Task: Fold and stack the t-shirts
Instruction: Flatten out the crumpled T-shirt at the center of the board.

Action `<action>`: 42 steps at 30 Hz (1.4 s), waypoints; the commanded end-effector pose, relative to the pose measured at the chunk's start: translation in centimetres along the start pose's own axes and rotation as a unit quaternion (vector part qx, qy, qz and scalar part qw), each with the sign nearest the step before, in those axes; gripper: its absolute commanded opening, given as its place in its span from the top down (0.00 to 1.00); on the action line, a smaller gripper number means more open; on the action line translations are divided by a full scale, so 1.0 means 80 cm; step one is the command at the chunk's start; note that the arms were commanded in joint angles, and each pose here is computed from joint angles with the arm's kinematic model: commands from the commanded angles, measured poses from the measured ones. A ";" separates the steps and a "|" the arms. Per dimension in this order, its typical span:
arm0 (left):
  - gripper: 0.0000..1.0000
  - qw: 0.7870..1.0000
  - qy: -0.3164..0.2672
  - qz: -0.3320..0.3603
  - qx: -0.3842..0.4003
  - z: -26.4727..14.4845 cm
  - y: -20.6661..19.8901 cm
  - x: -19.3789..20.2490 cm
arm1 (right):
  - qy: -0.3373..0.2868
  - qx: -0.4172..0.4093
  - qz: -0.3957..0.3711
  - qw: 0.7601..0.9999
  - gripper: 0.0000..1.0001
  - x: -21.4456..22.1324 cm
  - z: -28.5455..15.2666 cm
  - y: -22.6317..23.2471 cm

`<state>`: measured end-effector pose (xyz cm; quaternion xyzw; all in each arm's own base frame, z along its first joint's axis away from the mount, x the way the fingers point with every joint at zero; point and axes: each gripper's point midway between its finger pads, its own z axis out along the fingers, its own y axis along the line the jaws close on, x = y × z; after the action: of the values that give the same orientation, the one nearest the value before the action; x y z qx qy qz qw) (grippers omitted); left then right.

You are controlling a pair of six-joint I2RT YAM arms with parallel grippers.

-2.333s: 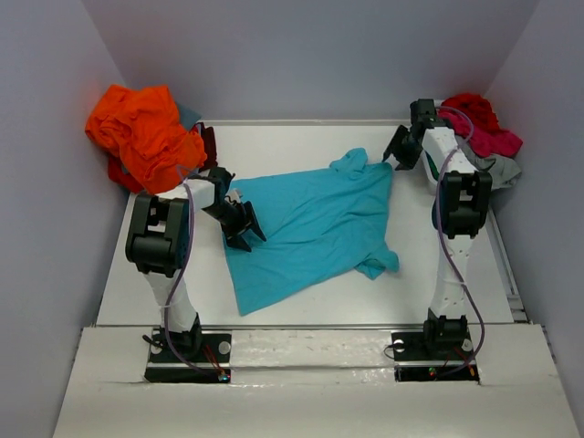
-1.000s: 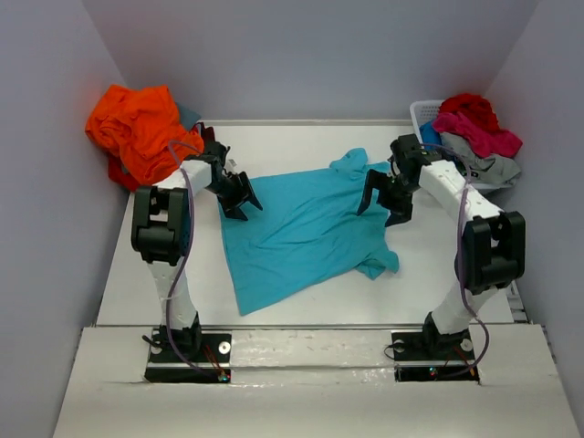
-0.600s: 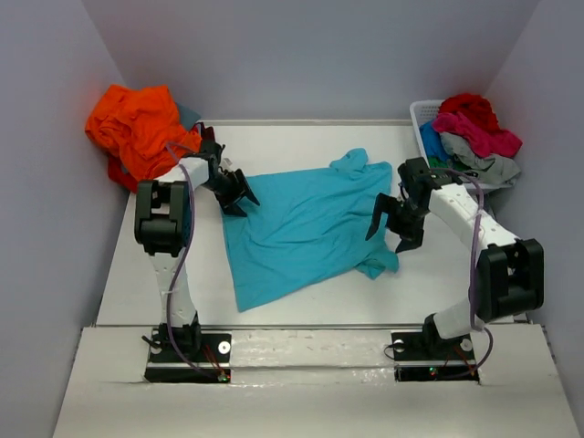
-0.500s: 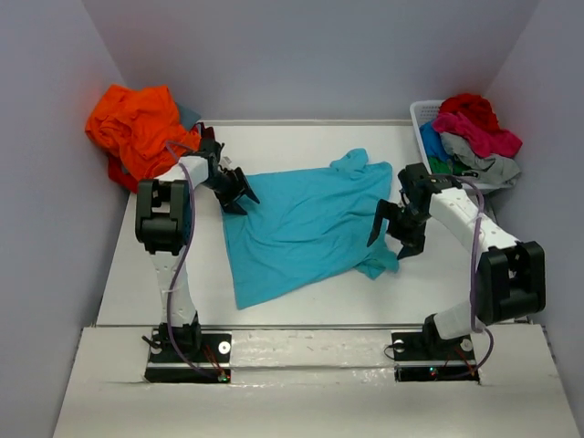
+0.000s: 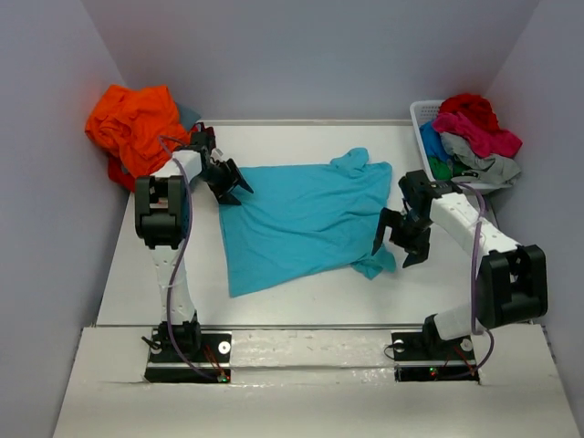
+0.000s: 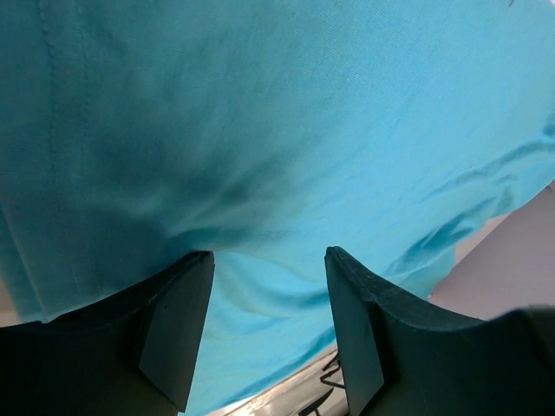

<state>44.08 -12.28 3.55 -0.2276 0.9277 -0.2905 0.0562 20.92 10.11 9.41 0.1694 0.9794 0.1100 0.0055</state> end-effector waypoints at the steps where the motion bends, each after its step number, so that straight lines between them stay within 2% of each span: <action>1: 0.33 0.999 -0.034 -0.009 -0.024 -0.003 0.025 -0.041 | 0.018 0.016 0.005 1.000 0.03 0.005 0.010 -0.008; 9: 0.33 0.996 -0.068 -0.033 -0.045 -0.018 0.052 -0.099 | 0.029 0.008 -0.003 1.000 0.03 -0.003 0.018 0.000; 15: 0.33 0.996 -0.073 -0.036 -0.046 -0.022 0.056 -0.110 | 0.050 -0.029 -0.007 0.998 0.05 -0.010 0.038 0.020; 21: 0.33 0.996 -0.063 -0.038 -0.049 -0.013 0.065 -0.101 | 0.058 -0.075 -0.020 0.995 0.22 -0.026 0.058 0.045; 24: 0.33 0.996 -0.062 -0.038 -0.049 -0.013 0.066 -0.100 | 0.064 -0.092 -0.023 0.993 0.39 -0.027 0.060 0.057; 25: 0.33 0.996 -0.063 -0.038 -0.050 -0.013 0.066 -0.101 | 0.070 -0.096 -0.024 0.993 0.58 -0.025 0.061 0.062; 27: 0.33 0.996 -0.064 -0.038 -0.051 -0.014 0.066 -0.101 | 0.071 -0.104 -0.025 0.992 0.76 -0.025 0.059 0.066; 28: 0.33 0.996 -0.063 -0.038 -0.052 -0.014 0.066 -0.101 | 0.071 -0.105 -0.025 0.992 0.91 -0.025 0.057 0.067; 42: 0.33 0.995 -0.059 -0.037 -0.072 -0.008 0.081 -0.096 | -0.025 -0.130 -0.087 0.987 0.93 -0.098 -0.026 0.119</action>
<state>48.26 -8.86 3.58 -0.2484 0.9231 -0.2848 0.0711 29.27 15.36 10.68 0.1199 0.9664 0.2264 0.0228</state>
